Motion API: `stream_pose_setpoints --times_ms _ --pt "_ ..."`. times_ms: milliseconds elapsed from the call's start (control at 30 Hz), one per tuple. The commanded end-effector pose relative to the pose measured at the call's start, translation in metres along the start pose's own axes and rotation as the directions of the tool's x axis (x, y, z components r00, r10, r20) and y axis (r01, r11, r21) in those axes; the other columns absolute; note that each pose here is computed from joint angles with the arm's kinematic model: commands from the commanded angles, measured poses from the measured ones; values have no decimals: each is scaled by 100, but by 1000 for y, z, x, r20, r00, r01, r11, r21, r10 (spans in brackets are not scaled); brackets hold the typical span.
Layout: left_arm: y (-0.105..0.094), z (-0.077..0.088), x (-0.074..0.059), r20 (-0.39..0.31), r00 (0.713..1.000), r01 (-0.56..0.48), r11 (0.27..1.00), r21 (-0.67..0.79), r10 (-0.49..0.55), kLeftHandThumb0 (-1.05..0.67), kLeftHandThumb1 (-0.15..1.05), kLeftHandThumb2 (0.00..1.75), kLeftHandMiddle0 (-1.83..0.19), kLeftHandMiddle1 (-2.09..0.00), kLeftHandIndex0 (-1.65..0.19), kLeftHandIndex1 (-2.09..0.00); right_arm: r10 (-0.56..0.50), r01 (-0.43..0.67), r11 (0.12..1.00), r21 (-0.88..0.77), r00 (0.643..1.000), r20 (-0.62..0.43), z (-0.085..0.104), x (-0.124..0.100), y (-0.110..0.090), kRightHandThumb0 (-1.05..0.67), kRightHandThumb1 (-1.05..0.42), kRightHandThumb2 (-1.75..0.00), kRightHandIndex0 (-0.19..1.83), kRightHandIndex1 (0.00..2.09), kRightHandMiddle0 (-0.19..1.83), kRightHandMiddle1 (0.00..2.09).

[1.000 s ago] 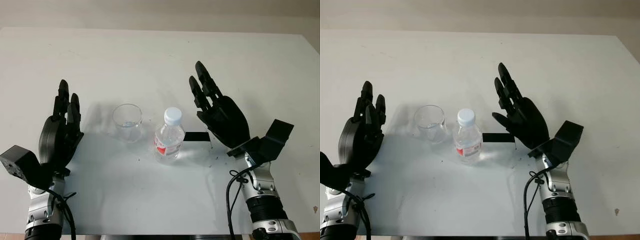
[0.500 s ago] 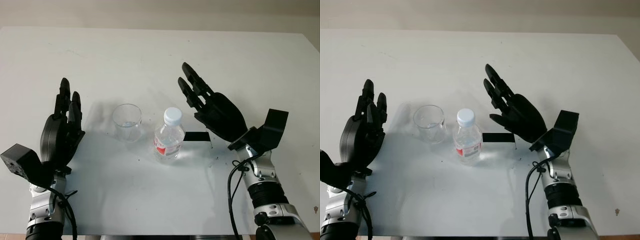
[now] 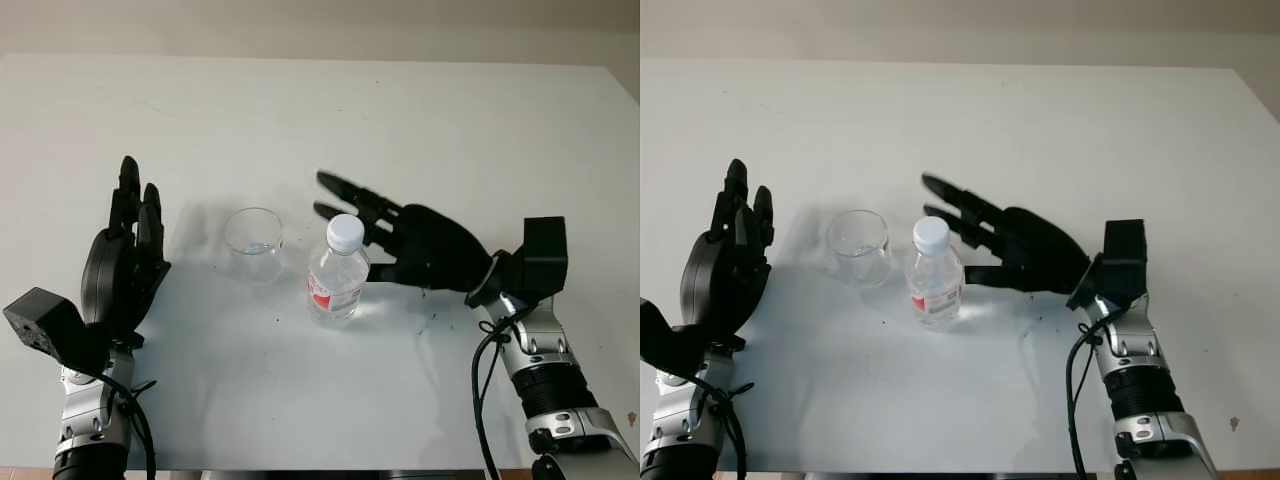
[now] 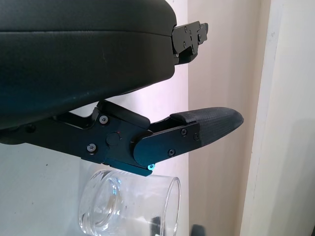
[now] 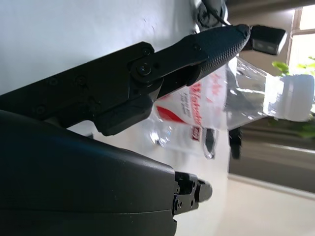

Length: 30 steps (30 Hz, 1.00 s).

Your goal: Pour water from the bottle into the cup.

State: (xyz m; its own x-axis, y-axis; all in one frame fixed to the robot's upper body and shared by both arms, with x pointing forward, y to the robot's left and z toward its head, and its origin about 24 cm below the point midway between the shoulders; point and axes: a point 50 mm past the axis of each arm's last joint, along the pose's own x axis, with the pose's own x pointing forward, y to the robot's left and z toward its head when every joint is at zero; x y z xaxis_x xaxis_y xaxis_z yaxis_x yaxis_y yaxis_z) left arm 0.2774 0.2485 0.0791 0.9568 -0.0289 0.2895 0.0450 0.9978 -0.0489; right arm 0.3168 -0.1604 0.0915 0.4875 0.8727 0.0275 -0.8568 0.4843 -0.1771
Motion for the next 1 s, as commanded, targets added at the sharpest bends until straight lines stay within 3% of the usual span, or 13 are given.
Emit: stream_pose_setpoints --times_ms 0,200,267,300,433,633,967 --pt "1 1 -2 9 1000 -8 1000 5 8 -74 105 66 19 0 19 0 31 -30 999 29 999 -16 -2 -2 -1 -100 -96 -5 13 17 13 19" --pt "0 1 -1 13 1000 -7 1000 6 7 -73 105 67 19 0 19 0 90 -87 993 79 995 -45 -8 0 3 -100 -95 -5 17 22 13 30" --pt "-1 2 0 15 1000 -8 1000 8 7 -73 105 66 19 0 19 0 117 -112 990 91 992 -55 -9 1 3 -100 -95 -5 11 43 -8 77" --pt "-1 3 1 17 1000 -7 1000 10 7 -73 105 66 19 0 19 0 127 -120 987 104 990 -59 -10 1 3 -100 -96 -5 6 56 -14 91" --pt "-1 5 4 29 1000 -6 1000 12 6 -73 105 66 19 0 19 0 124 -112 984 141 989 -82 -16 -1 -2 -102 -96 -5 -3 96 -18 117" --pt "-1 8 4 40 999 -9 1000 27 8 -72 105 67 19 0 19 0 128 -113 978 175 989 -79 -22 -2 -6 -101 -96 -5 -3 123 -18 131" --pt "-1 12 3 54 999 -8 1000 30 6 -71 105 68 19 0 19 0 228 -214 953 215 973 -44 -21 15 2 -96 -92 -5 -6 123 -19 132"
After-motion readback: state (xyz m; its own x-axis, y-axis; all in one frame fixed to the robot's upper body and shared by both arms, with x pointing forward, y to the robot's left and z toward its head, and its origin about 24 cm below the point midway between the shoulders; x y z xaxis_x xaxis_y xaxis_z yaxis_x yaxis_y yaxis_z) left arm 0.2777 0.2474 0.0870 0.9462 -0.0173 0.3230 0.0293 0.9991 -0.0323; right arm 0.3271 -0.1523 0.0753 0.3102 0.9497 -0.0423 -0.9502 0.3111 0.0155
